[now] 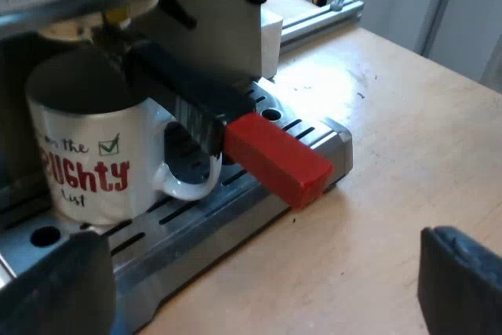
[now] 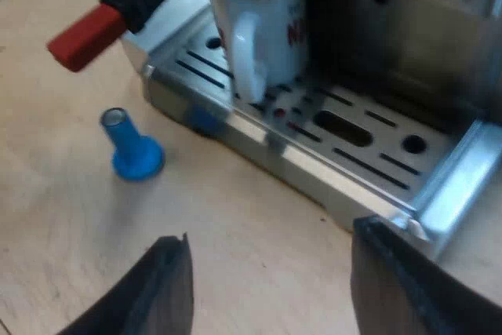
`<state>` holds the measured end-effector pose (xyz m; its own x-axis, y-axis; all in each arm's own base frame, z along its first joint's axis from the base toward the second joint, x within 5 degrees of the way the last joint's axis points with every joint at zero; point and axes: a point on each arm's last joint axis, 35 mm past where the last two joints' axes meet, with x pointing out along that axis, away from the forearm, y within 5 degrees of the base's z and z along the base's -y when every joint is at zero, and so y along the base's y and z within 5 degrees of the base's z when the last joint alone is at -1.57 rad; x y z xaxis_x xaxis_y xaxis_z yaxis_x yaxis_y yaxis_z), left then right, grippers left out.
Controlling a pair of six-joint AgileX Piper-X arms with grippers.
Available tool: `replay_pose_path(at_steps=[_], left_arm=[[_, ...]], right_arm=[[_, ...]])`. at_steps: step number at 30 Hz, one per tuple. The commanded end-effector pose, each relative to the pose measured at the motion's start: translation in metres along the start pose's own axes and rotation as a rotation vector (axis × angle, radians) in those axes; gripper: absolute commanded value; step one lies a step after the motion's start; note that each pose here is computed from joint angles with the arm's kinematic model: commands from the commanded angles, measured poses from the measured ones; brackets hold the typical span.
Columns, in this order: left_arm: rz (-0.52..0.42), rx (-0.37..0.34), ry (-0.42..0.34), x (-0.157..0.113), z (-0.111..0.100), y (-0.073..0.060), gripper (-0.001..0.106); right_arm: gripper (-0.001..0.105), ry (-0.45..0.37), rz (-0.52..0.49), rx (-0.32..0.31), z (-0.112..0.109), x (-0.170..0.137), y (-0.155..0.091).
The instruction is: Remove mug from coffee machine
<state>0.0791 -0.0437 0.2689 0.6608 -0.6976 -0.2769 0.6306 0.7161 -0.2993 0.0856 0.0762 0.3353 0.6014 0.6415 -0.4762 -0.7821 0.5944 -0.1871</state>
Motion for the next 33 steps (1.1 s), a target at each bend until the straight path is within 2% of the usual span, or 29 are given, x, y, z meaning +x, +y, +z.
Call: replay_pose_path(at_steps=[1, 11, 13, 17, 20, 22, 29, 33], left_arm=[[-0.032, 0.017, -0.028, 0.005, -0.004, 0.002, 0.08], [-0.028, 0.012, -0.018, 0.013, -0.017, 0.008, 0.08], [-0.016, 0.008, -0.012, 0.015, -0.02, 0.01, 0.08], [0.01, 0.005, -0.011, 0.017, -0.025, 0.013, 0.08], [0.02, 0.003, -0.01, 0.018, -0.027, 0.014, 0.08], [0.02, 0.001, -0.005, 0.018, -0.028, 0.014, 0.08], [0.022, -0.004, 0.006, 0.018, -0.029, 0.015, 0.08], [0.022, -0.004, 0.006, 0.018, -0.029, 0.015, 0.08]], right_arm=[[0.048, -0.057, -0.022, -0.012, 0.001, 0.008, 0.005], [0.048, -0.123, -0.038, -0.05, -0.012, 0.031, 0.025], [0.048, -0.161, -0.051, -0.059, -0.017, 0.038, 0.031], [0.048, -0.186, -0.05, -0.063, -0.023, 0.044, 0.036], [0.048, -0.187, -0.05, -0.063, -0.024, 0.045, 0.036], [0.048, -0.178, -0.044, -0.066, -0.034, 0.052, 0.039], [0.048, -0.186, -0.045, -0.064, -0.035, 0.053, 0.039], [0.057, -0.188, -0.046, -0.068, -0.038, 0.059, 0.041]])
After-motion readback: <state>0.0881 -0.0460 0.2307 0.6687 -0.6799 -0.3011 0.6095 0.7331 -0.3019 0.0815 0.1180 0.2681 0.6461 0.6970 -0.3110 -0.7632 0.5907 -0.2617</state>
